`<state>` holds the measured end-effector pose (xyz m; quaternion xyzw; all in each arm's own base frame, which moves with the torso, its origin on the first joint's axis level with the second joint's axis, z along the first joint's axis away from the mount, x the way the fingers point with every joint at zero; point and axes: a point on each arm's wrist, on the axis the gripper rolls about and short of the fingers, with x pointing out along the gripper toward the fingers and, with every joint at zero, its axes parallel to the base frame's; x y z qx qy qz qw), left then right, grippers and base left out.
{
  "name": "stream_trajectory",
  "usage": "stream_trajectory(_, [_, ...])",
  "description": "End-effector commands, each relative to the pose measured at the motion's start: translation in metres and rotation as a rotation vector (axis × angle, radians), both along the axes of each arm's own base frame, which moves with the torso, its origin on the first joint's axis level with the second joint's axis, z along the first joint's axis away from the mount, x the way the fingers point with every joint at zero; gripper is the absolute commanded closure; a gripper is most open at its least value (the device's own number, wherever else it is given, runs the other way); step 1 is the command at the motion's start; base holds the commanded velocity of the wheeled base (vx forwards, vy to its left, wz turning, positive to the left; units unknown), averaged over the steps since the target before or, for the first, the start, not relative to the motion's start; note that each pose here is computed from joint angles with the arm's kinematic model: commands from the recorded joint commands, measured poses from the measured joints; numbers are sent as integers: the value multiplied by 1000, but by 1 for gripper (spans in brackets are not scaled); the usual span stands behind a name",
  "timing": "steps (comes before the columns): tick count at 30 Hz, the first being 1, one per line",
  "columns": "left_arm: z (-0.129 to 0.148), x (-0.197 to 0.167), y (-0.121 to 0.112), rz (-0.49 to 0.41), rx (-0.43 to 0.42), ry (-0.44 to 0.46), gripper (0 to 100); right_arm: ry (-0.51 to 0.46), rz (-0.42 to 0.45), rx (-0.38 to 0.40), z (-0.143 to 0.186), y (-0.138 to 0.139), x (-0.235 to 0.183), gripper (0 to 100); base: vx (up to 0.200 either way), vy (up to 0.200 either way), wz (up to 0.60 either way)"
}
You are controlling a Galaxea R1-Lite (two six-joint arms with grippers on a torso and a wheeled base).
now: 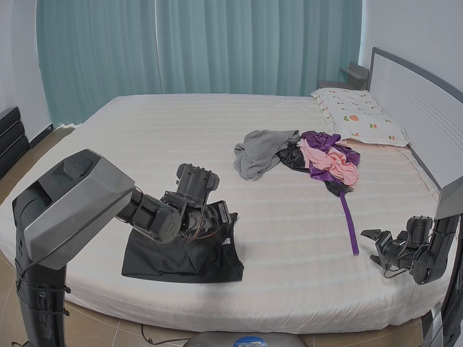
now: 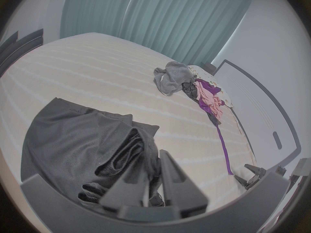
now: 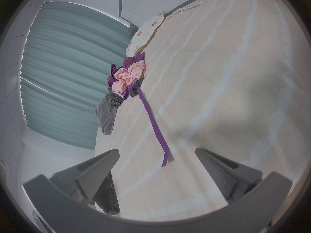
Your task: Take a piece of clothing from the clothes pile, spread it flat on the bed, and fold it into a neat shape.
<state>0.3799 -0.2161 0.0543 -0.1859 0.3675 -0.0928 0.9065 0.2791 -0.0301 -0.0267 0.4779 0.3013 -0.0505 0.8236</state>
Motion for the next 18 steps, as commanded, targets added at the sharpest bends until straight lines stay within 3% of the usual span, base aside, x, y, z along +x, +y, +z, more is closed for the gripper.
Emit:
stream_trajectory(1, [-8, -1, -11, -9, -6, 14, 0, 2, 1, 0, 0, 0, 0, 0, 0, 0, 0])
stream_trajectory(10, [-3, -4, -15, 12, -52, 22, 0, 2, 2, 0, 0, 1, 0, 0, 0, 0, 0])
stream_trajectory(18, [11, -2, 14, 115, -113, 38, 0, 3, 5, -1, -1, 1, -1, 0, 0, 0, 0])
